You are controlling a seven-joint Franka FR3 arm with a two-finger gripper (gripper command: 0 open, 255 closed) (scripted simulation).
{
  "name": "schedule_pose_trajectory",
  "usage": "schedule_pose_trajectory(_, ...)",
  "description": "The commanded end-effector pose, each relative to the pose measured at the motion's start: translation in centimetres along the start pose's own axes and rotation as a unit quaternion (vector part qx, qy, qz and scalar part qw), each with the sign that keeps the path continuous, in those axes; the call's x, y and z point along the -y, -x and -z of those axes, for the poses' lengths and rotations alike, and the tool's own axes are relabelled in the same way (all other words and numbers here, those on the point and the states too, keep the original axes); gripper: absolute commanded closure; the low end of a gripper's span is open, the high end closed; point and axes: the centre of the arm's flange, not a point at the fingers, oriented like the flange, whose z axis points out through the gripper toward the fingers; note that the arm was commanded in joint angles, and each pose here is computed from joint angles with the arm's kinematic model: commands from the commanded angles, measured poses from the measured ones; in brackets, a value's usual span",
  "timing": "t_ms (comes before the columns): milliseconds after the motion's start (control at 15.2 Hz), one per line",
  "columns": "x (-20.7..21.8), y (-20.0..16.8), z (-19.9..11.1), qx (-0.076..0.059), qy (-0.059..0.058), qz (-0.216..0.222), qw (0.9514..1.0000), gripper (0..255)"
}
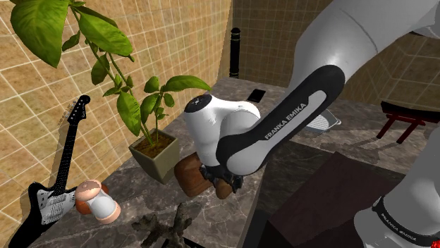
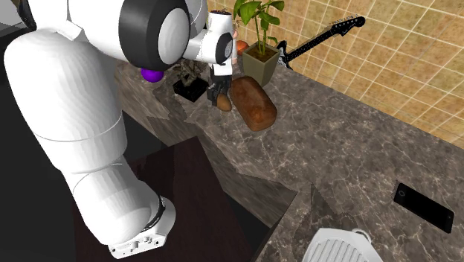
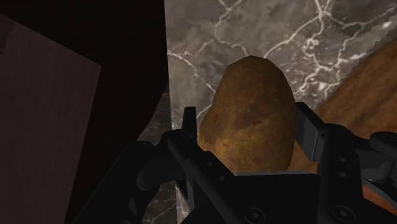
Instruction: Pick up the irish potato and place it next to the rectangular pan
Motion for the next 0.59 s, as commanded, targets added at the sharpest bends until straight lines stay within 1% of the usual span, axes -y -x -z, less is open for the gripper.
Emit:
schedule_pose_trajectory(0, -0.2, -0.1, 1.2, 0.0, 0.0, 0.0, 1.0, 255)
schedule_pose_trajectory(528, -0.9, -0.3, 5.0, 0.0, 0.0, 0.0, 1.0, 255)
